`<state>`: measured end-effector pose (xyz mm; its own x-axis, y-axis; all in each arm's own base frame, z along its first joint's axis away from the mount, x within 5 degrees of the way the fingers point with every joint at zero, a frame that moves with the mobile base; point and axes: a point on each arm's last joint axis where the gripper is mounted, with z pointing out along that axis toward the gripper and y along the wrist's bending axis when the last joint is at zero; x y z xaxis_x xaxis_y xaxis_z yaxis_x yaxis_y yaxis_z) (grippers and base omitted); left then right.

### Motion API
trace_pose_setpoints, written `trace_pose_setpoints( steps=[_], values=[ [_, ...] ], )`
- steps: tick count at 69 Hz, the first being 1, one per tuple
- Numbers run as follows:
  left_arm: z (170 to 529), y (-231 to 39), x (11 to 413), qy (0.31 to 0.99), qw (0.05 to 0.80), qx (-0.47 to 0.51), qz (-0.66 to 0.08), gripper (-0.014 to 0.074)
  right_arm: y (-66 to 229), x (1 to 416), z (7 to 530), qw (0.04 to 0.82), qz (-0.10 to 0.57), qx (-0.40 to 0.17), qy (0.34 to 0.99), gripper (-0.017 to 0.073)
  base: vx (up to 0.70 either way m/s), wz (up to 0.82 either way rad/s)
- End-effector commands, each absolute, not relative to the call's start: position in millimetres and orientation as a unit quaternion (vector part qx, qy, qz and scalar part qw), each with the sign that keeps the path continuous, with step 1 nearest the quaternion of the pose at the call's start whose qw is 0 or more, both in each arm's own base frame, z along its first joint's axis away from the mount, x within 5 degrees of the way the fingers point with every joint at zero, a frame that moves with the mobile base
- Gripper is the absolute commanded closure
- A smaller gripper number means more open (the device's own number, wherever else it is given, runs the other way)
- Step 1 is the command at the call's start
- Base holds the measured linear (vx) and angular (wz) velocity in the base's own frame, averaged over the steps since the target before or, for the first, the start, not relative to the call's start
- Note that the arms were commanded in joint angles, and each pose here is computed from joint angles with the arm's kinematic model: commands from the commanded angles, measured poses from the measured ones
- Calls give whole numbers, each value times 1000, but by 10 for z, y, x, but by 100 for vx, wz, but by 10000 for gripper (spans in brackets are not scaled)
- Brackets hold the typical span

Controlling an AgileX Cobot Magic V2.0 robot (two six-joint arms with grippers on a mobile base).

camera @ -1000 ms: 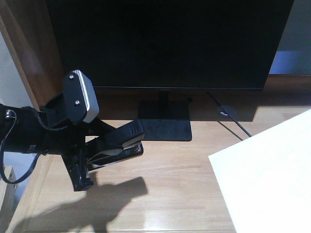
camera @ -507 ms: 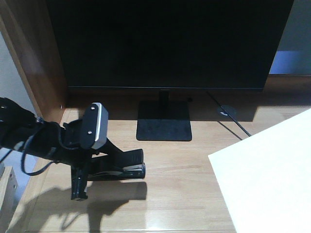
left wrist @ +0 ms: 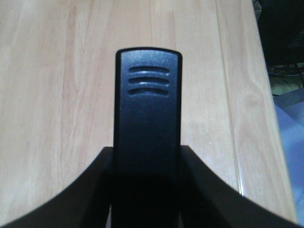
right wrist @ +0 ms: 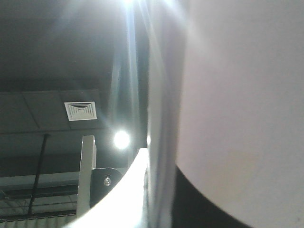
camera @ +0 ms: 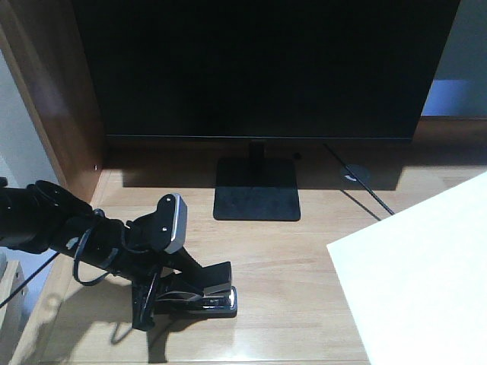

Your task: Grab stapler and paper to desk for stapling

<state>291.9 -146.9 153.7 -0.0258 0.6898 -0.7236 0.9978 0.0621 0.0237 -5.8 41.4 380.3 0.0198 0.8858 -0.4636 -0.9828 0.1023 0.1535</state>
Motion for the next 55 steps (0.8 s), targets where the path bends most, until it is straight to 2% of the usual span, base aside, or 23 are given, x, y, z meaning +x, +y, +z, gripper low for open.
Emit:
trace_pose_setpoints(
  steps=[1, 35, 55],
  values=[
    [1718, -1531, 2976, 657, 334, 617, -277, 600, 414, -175, 3896, 703, 672, -149, 180, 565, 0, 0],
    [1517, -1520, 3028, 676, 315, 610, -268, 580, 414, -175, 3896, 703, 672, -149, 180, 565, 0, 0],
    [1523, -1516, 3030, 676, 315, 609, -268, 484, 414, -175, 3896, 703, 672, -149, 180, 565, 0, 0]
  ],
)
